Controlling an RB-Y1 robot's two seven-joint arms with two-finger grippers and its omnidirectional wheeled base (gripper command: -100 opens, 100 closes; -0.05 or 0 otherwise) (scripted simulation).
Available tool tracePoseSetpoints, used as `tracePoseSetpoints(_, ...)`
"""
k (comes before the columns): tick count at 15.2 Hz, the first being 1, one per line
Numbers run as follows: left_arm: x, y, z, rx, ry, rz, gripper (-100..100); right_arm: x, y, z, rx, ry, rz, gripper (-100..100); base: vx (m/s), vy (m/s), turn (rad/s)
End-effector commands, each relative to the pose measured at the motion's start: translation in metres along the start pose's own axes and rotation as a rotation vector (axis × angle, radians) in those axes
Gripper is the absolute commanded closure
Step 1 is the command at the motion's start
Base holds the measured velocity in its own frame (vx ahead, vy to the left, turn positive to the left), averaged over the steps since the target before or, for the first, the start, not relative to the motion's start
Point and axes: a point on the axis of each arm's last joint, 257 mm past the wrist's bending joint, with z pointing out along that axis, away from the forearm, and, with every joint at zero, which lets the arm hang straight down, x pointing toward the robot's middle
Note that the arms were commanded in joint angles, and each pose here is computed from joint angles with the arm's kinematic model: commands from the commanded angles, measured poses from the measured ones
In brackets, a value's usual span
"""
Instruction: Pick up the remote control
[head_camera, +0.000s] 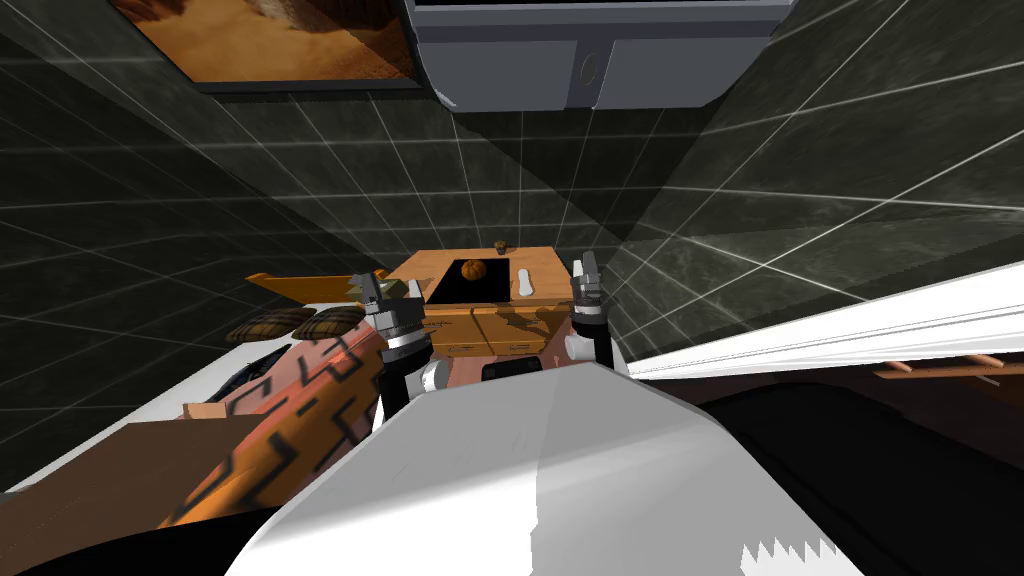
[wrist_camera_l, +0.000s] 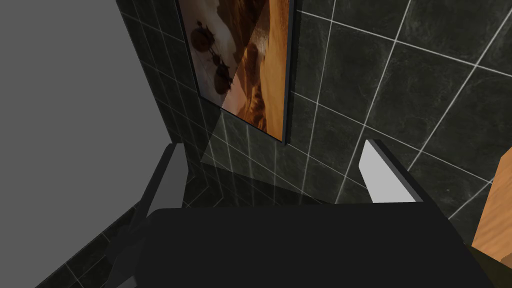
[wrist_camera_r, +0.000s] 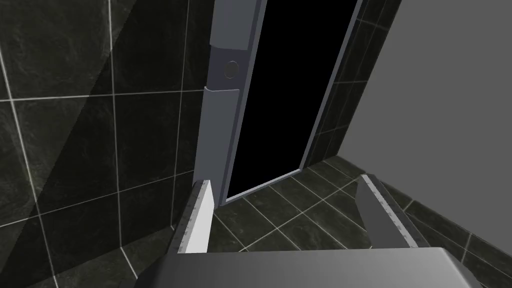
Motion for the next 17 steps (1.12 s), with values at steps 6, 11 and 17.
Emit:
tracePoseSetpoints(6, 0.0, 0.0, 0.0, 0.0, 0.0, 0.0, 0, 0.012, -0.034, 0.005, 0.059, 0.129, -0.038, -100, -0.002, 0.024, 0.012)
tracePoseSetpoints(11, 0.0, 0.0, 0.0, 0.0, 0.0, 0.0, 0, 0.007, -0.073, 0.018, 0.136, 0.182, -0.064, -100, -0.003, 0.048, 0.023)
tracePoseSetpoints(17, 0.0, 0.0, 0.0, 0.0, 0.0, 0.0, 0, -0.006, -0.115, 0.028, 0.243, 0.188, -0.083, -100, -0.002, 0.045, 0.023)
